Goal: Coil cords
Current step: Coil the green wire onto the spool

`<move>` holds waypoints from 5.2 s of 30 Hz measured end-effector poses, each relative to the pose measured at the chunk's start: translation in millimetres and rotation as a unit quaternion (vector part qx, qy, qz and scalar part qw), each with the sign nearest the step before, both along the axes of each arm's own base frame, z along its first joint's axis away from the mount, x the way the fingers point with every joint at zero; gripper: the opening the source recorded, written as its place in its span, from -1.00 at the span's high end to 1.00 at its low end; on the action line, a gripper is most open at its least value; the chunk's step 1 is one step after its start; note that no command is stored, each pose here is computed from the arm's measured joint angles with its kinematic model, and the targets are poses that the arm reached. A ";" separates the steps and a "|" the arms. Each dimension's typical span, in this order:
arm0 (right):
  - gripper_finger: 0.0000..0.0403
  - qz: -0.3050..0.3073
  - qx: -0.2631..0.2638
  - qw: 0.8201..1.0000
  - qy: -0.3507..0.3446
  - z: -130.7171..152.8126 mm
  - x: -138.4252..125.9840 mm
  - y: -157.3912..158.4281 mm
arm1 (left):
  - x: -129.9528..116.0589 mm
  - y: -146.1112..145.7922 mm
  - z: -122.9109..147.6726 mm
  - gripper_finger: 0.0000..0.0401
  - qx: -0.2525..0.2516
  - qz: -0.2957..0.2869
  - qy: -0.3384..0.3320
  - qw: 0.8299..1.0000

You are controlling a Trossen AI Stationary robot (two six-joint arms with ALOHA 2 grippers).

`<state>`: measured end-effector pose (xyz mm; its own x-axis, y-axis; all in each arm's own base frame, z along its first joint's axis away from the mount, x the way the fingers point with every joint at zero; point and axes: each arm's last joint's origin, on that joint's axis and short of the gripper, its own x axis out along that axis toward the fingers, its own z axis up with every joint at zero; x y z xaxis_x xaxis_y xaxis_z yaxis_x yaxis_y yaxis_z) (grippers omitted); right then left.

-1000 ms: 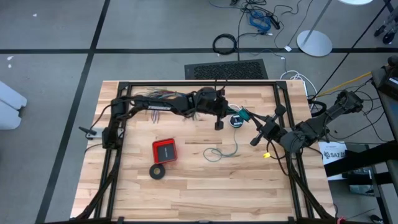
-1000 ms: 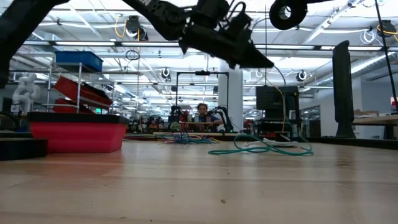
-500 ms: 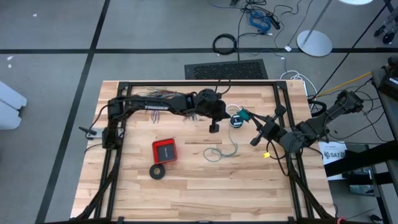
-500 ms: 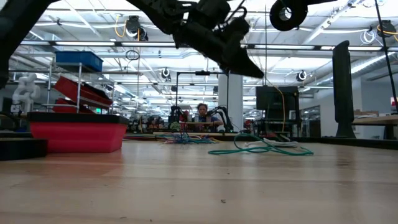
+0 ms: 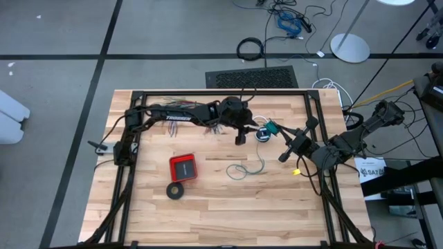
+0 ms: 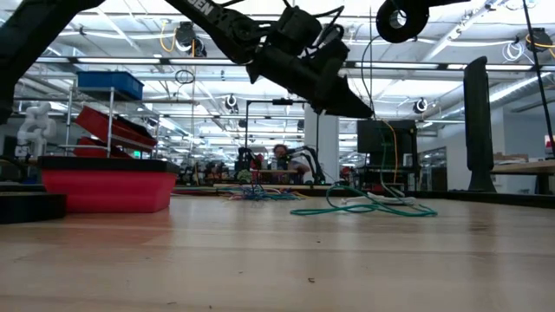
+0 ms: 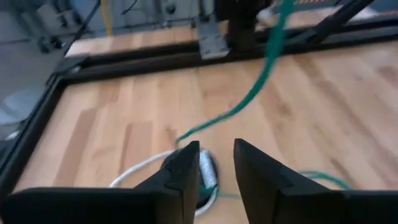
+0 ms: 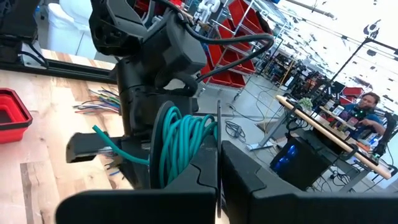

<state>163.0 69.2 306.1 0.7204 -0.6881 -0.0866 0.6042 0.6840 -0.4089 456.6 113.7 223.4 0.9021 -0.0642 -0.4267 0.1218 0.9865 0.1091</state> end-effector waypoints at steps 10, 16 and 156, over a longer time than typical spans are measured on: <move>1.00 0.000 0.000 1.000 0.000 0.0 0.0 0.0 | 3.8 -0.6 8.3 0.34 0.004 -0.003 -0.046 0.999; 1.00 0.000 0.000 1.000 0.000 0.0 0.0 0.0 | 5.6 -2.4 10.8 0.34 0.010 0.016 -0.058 0.998; 1.00 -0.075 0.071 0.981 -0.165 12.5 58.3 -26.3 | 6.2 -70.6 59.6 0.85 0.054 -0.003 -0.151 0.987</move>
